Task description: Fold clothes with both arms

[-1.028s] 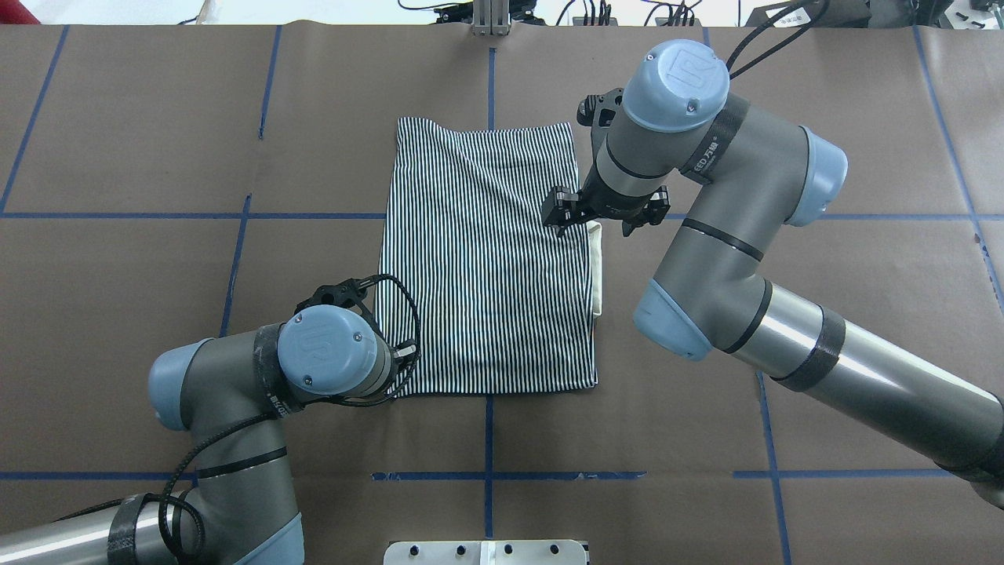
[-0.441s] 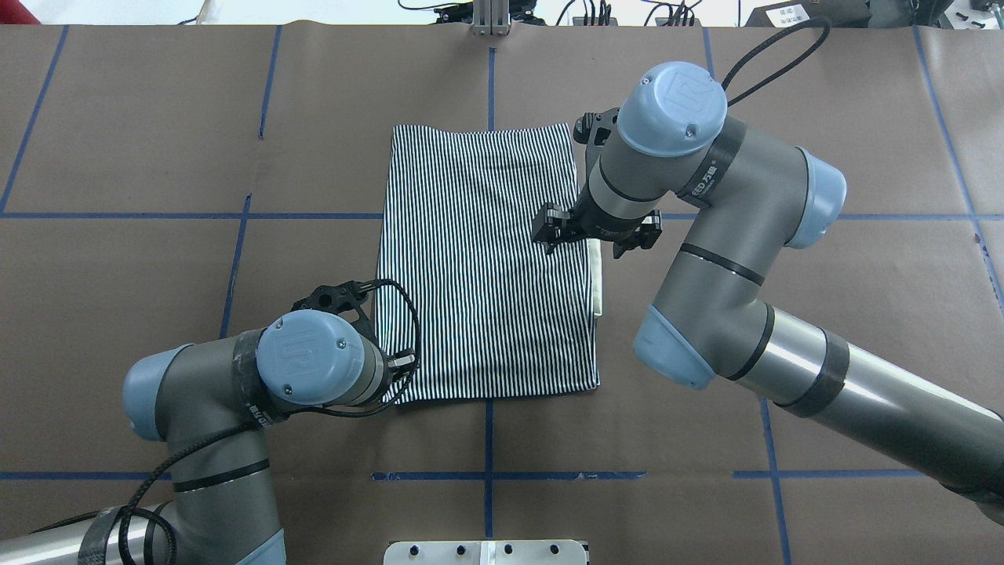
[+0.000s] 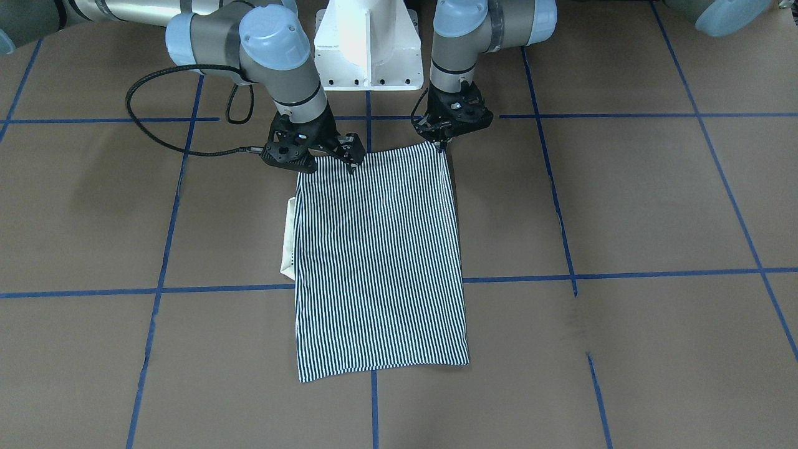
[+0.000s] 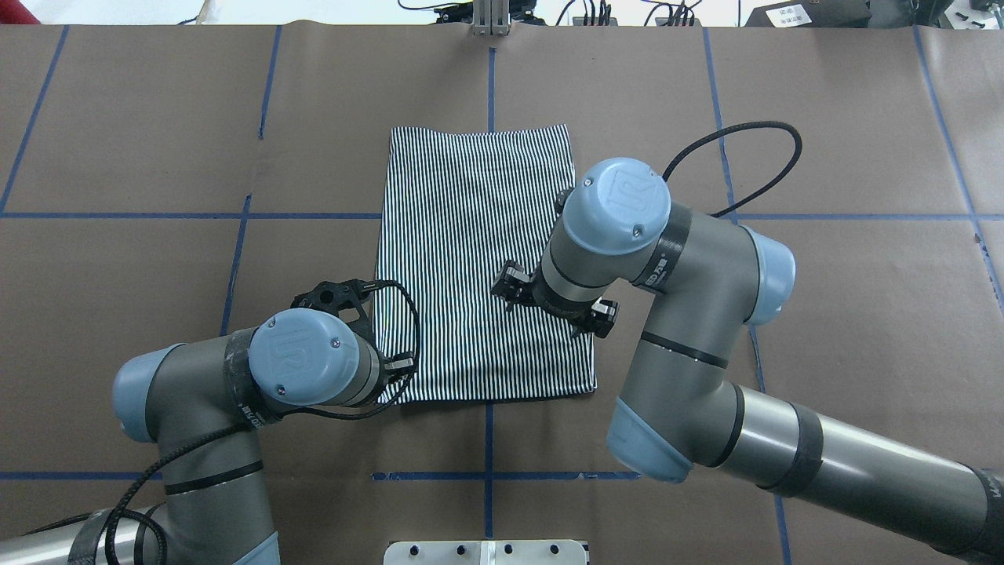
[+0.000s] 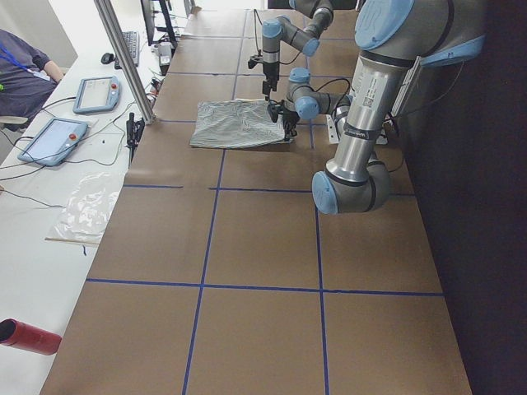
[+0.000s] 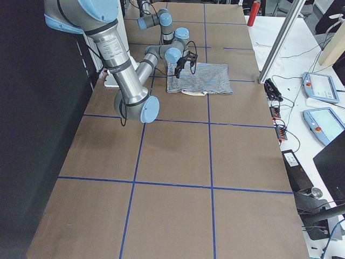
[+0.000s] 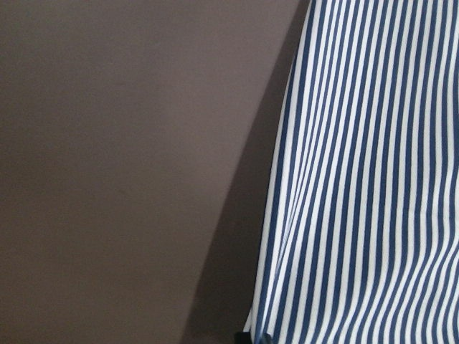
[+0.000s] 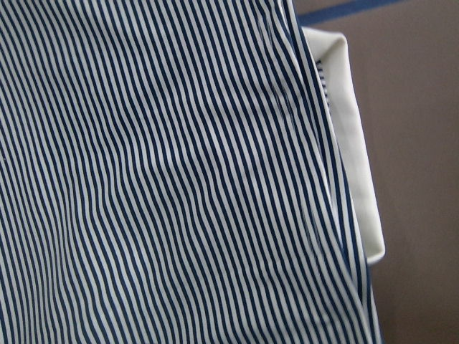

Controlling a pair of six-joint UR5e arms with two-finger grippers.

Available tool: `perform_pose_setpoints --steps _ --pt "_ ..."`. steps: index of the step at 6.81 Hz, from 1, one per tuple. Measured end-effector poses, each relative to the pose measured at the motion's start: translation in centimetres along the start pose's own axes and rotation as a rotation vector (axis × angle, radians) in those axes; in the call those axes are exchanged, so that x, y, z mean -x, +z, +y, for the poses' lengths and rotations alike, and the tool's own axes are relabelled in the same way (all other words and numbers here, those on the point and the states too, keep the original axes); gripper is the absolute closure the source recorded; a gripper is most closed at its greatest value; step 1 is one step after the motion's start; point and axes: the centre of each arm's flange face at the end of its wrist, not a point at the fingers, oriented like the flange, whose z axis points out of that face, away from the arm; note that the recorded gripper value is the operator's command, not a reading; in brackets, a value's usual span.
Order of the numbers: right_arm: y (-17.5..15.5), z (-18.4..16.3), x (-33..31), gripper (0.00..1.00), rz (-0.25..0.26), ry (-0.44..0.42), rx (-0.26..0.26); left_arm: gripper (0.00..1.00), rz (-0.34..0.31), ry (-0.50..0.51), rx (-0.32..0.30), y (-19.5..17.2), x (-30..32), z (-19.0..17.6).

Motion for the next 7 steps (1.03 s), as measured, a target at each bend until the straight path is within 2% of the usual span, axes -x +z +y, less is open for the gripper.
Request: perform_pose_setpoints --steps 1,3,4,7 --pt "1.5 1.3 0.1 0.00 0.017 0.117 -0.022 1.00 0.002 0.004 0.001 -0.1 -0.1 0.1" --pt "5.1 2.4 0.7 0.00 0.061 0.264 -0.072 1.00 0.007 0.007 0.004 -0.2 -0.2 0.1" --pt "6.3 2.7 0.8 0.00 0.079 0.295 -0.080 1.00 0.010 0.007 0.006 -0.4 -0.2 0.2" --pt "8.1 3.7 -0.1 0.00 0.112 0.315 -0.080 1.00 0.013 0.008 0.007 -0.5 -0.2 0.2"
